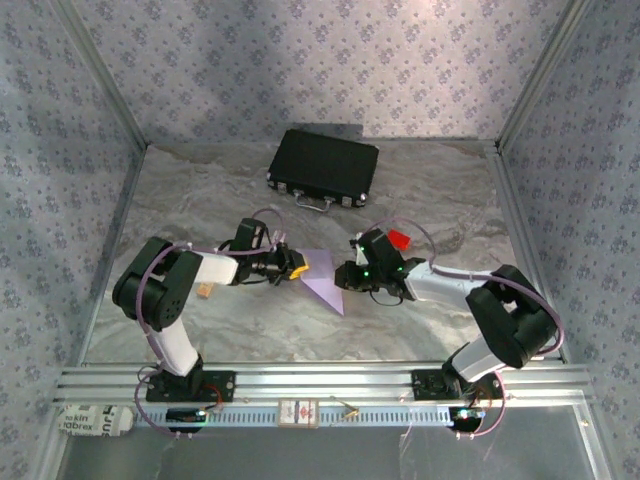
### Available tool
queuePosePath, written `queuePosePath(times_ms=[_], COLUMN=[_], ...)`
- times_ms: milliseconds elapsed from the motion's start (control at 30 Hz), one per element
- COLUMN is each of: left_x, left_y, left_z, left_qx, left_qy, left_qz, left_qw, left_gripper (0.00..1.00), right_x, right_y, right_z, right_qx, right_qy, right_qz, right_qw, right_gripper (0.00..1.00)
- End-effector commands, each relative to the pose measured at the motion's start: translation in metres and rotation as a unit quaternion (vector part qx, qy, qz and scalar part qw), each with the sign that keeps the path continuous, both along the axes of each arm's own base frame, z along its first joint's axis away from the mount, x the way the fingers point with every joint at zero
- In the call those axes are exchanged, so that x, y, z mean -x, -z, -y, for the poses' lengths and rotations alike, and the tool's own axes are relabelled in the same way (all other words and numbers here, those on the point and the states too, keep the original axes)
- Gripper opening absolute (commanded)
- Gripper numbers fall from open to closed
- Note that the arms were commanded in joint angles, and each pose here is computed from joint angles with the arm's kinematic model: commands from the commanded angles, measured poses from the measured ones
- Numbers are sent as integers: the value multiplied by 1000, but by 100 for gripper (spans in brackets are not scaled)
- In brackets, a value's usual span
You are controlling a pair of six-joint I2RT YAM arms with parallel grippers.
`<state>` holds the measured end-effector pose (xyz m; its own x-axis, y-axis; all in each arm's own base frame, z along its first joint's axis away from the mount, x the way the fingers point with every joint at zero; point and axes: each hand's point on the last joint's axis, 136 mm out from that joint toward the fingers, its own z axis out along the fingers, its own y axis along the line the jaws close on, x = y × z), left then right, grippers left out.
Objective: Fold a paper plane with a square sheet of paper (pick it up from the middle)
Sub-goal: Fourth fold the wing at the center of the table.
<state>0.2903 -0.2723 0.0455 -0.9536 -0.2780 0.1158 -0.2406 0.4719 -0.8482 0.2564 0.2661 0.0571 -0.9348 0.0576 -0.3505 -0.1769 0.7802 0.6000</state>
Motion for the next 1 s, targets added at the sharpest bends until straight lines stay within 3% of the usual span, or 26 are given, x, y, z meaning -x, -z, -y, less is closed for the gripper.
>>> queuePosePath(times_ms=[0, 233, 667, 833, 967], left_x=[-4, -8, -4, -3, 1], left_y=[-4, -6, -14, -16, -18], left_z=[2, -5, 6, 6, 9], left_qx=[6, -18, -32, -32, -25], left_qy=[-7, -51, -94, -90, -72], left_qz=[15, 38, 68, 69, 68], left_qw=[1000, 998, 993, 993, 995], left_gripper=[7, 1, 0, 20, 24], right_x=[2, 6, 17, 24, 33], right_y=[-6, -21, -37, -37, -31], right_z=[14, 32, 37, 18, -2], right_qx=[47, 129, 120, 135, 182], right_qy=[6, 6, -1, -58, -120], right_qz=[18, 83, 161, 206, 281], right_qw=[999, 988, 980, 967, 935], right_gripper=[25, 43, 57, 55, 54])
